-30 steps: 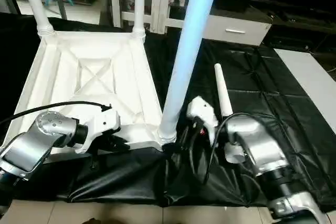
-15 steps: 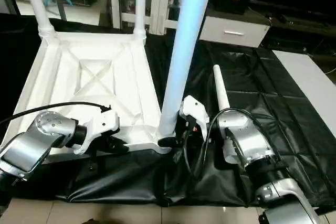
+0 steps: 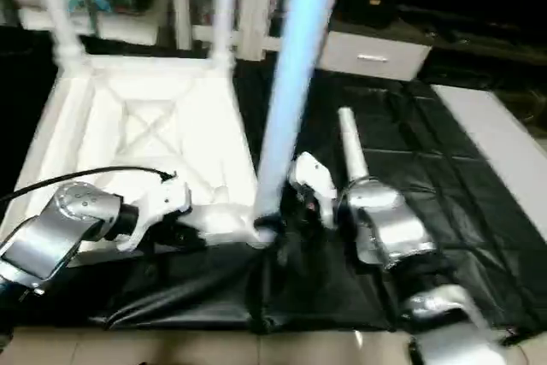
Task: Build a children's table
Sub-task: Rotate leg to tighten
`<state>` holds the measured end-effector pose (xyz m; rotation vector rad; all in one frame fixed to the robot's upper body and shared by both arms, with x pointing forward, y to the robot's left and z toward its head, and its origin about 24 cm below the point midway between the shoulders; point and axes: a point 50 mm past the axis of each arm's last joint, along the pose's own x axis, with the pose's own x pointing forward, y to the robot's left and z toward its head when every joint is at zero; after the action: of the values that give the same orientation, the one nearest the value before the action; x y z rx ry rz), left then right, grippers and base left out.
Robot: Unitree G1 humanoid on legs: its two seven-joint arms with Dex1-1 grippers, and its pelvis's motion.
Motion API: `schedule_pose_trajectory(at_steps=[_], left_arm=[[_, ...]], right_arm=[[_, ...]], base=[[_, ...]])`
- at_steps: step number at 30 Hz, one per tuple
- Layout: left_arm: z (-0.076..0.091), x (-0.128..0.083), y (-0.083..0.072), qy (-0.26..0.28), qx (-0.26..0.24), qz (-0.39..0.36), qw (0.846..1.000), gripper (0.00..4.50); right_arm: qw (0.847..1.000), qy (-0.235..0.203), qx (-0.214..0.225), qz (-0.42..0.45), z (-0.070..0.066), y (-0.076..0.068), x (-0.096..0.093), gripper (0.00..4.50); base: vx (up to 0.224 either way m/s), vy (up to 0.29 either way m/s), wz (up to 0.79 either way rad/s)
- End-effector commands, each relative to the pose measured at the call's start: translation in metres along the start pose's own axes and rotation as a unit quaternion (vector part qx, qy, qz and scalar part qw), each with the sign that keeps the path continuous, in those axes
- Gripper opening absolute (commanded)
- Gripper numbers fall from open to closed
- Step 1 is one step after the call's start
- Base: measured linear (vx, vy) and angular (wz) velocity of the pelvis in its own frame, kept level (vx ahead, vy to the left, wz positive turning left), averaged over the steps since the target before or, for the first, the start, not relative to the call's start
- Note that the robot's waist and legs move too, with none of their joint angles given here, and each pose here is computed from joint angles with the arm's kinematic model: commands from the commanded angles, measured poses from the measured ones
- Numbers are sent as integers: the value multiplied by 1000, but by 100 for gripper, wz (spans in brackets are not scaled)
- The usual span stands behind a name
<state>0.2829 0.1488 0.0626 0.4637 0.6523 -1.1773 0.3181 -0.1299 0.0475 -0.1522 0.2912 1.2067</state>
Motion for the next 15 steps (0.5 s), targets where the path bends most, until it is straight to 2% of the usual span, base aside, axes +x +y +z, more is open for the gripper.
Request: schedule_pose_trajectory(at_steps=[1,4,5,6,7,8,9,10,11,12,13,15], left_arm=[[6,20,-15,-16,-11,-45,999,0],[18,30,-7,-33,-43,7,998,0],[18,30,-7,-33,-43,7,998,0],[23,35,-1,-37,-70,47,996,0],[25,36,1,-36,-75,59,995,0],[28,39,6,-34,-88,91,991,0],[28,39,6,-34,-88,91,991,0],[31,41,11,-30,-101,120,987,0],[37,44,18,-35,-111,161,980,0],[37,44,18,-35,-111,161,980,0],[48,49,26,-46,-114,218,968,0],[58,52,30,-59,-112,249,960,0]], right_arm=[[996,48,32,-65,-19,-5,2,213],[991,50,67,-108,-26,3,25,210],[991,50,67,-108,-26,3,25,210],[984,55,80,-147,-29,6,39,210],[981,56,85,-167,-30,5,41,209],[969,61,97,-218,-31,3,46,209],[969,61,97,-218,-31,3,46,209],[955,67,108,-268,-33,0,51,209],[936,57,140,-318,-33,0,57,209],[936,57,140,-318,-33,0,57,209],[915,41,184,-357,-31,5,71,209],[926,25,173,-335,-22,17,91,208]], base=[[-55,-3,-4],[-52,6,-3],[-56,13,-7],[-50,20,-8],[-50,20,-8],[-52,25,-12],[-63,34,-15],[-63,34,-15],[-87,30,-8],[-95,-15,10],[-95,-15,10],[16,-95,17]])
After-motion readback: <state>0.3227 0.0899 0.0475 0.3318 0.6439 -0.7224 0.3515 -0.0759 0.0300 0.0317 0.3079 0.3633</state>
